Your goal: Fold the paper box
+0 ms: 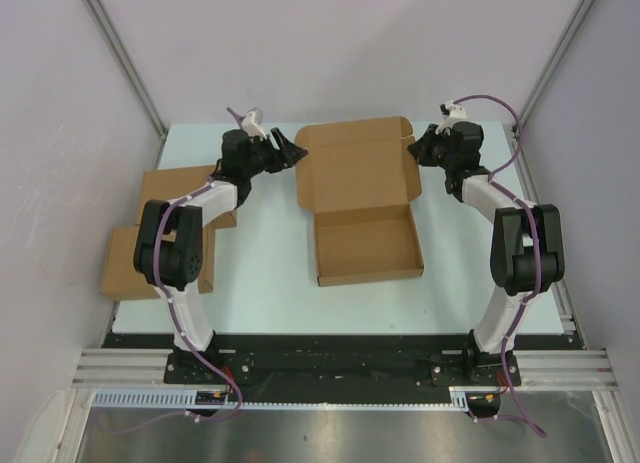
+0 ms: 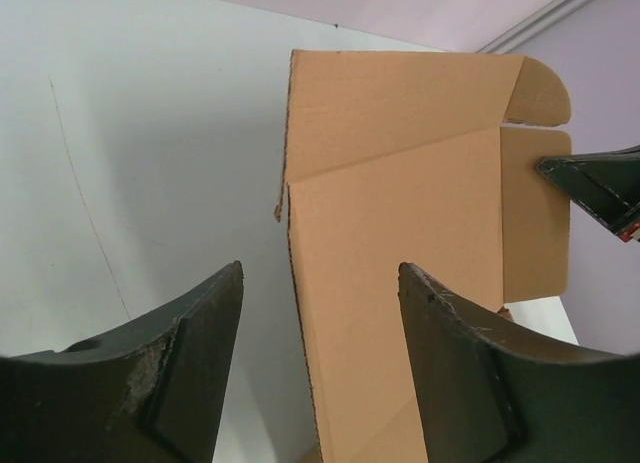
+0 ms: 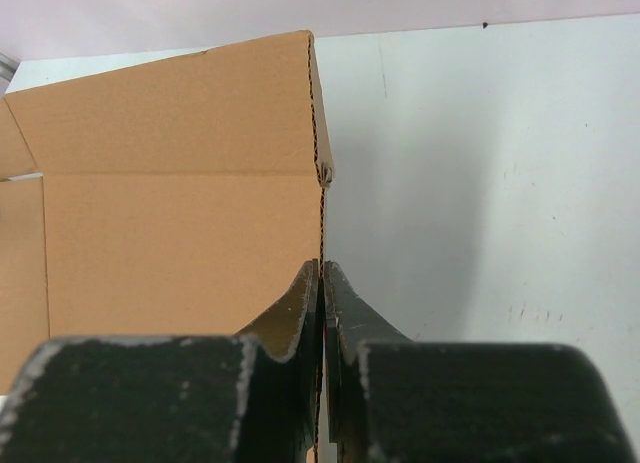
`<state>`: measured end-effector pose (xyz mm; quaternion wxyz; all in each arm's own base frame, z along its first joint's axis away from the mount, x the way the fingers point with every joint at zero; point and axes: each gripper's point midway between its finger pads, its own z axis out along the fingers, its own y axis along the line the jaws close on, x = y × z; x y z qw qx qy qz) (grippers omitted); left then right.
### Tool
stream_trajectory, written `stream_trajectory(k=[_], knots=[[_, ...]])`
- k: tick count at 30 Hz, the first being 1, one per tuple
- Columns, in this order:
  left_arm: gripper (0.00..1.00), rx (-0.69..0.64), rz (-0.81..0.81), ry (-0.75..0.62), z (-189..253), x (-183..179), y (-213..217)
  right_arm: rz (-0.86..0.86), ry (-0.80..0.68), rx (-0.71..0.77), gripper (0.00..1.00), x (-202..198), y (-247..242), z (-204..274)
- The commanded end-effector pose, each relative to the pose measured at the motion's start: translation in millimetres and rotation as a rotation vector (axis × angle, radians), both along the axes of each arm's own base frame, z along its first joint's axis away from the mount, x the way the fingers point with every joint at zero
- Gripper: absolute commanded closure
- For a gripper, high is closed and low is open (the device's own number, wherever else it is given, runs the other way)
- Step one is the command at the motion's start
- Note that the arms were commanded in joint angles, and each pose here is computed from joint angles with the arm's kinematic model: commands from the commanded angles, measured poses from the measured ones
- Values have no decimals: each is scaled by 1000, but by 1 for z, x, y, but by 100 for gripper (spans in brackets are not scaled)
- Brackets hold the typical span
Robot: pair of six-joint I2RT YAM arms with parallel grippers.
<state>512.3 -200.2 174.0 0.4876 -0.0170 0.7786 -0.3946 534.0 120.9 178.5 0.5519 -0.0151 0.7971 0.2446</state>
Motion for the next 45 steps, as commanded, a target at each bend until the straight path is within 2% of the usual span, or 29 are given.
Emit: stream_trajectory(k=[1, 8, 12, 20, 27, 30, 36, 38, 41, 45], knots=[[33, -4, -15, -27, 8, 4, 0, 3, -70, -14, 99, -2, 0, 28], [43, 22, 11, -8, -2, 8, 4, 1, -71, -21, 99, -4, 0, 30], [55, 22, 2, -7, -2, 12, 2, 0, -72, -23, 99, -4, 0, 29], [63, 14, -10, 0, -6, 16, -2, 0, -74, -24, 99, -5, 1, 32], [94, 40, -26, -75, 12, 16, -8, -9, -68, -27, 100, -10, 4, 36], [99, 64, -15, -114, 23, 15, -8, -27, -81, -27, 100, -18, 9, 38], [100, 97, 26, -236, 50, 2, -9, -80, -113, -95, 100, -38, 15, 38], [100, 114, 53, -315, 71, -4, -11, -131, -112, -123, 100, -46, 10, 30], [100, 139, 83, -400, 82, -24, -17, -192, -174, -135, 100, -54, 8, 44], [100, 118, 128, -580, 112, -59, -25, -230, -199, -151, 100, -72, 10, 37]])
